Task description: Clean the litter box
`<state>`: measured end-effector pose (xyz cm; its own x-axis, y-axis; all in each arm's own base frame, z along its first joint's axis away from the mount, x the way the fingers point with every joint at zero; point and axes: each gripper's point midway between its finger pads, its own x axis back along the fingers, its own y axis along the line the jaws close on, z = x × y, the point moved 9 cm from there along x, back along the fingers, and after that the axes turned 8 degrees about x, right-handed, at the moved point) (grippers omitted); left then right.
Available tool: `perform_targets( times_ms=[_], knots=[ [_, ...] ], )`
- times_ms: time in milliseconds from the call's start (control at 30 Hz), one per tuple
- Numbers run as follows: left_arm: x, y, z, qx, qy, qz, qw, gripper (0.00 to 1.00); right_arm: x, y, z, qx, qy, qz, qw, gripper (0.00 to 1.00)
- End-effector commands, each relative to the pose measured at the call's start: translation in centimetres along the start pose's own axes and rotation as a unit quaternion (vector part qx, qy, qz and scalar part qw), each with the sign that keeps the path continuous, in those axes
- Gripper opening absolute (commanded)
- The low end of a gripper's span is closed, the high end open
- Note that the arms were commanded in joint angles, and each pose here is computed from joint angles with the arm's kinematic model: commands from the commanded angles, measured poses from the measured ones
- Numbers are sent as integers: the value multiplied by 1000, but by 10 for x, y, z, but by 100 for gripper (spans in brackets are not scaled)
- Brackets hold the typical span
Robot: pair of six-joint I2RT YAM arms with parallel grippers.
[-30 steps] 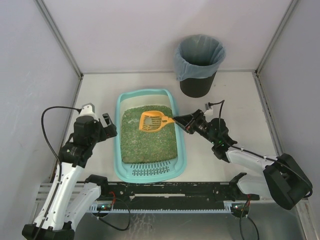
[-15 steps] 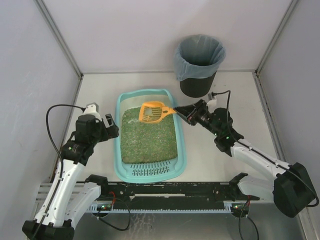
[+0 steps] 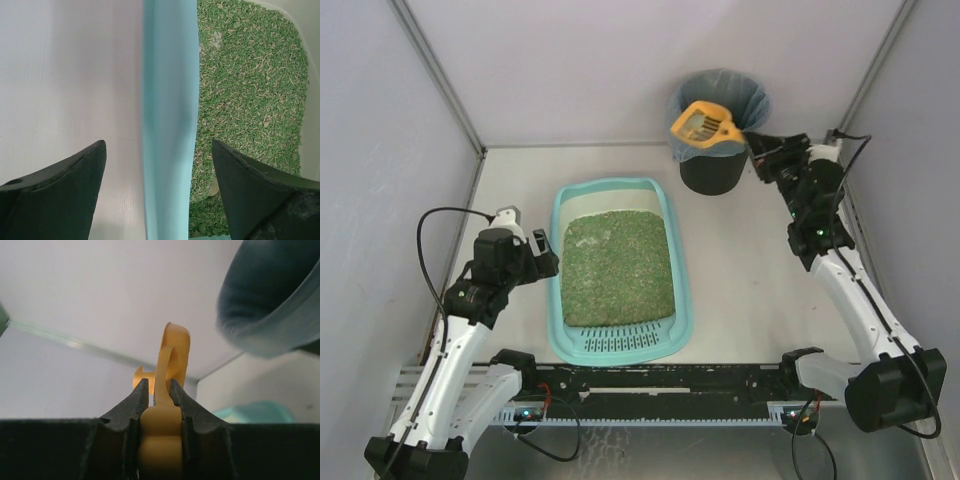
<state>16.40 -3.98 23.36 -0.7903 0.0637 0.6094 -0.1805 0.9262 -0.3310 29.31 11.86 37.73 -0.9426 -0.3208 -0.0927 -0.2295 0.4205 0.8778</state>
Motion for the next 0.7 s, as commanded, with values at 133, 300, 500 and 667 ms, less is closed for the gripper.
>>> perform_targets(
  times_ms=[133,300,500,667],
  knots=[
    [-5,-4,1,-15,4,21,1000,89,-39,-8,-80,174,-160,104,966,0],
    [-9,-7,4,-20,18,29,999,88,-78,-20,-89,313,-113,151,931,0],
    [-10,-7,4,-21,22,30,999,88,-117,-19,-86,455,-42,176,872,0],
    [-11,-8,5,-22,25,33,999,88,-118,13,-83,545,-82,151,821,0]
  ],
)
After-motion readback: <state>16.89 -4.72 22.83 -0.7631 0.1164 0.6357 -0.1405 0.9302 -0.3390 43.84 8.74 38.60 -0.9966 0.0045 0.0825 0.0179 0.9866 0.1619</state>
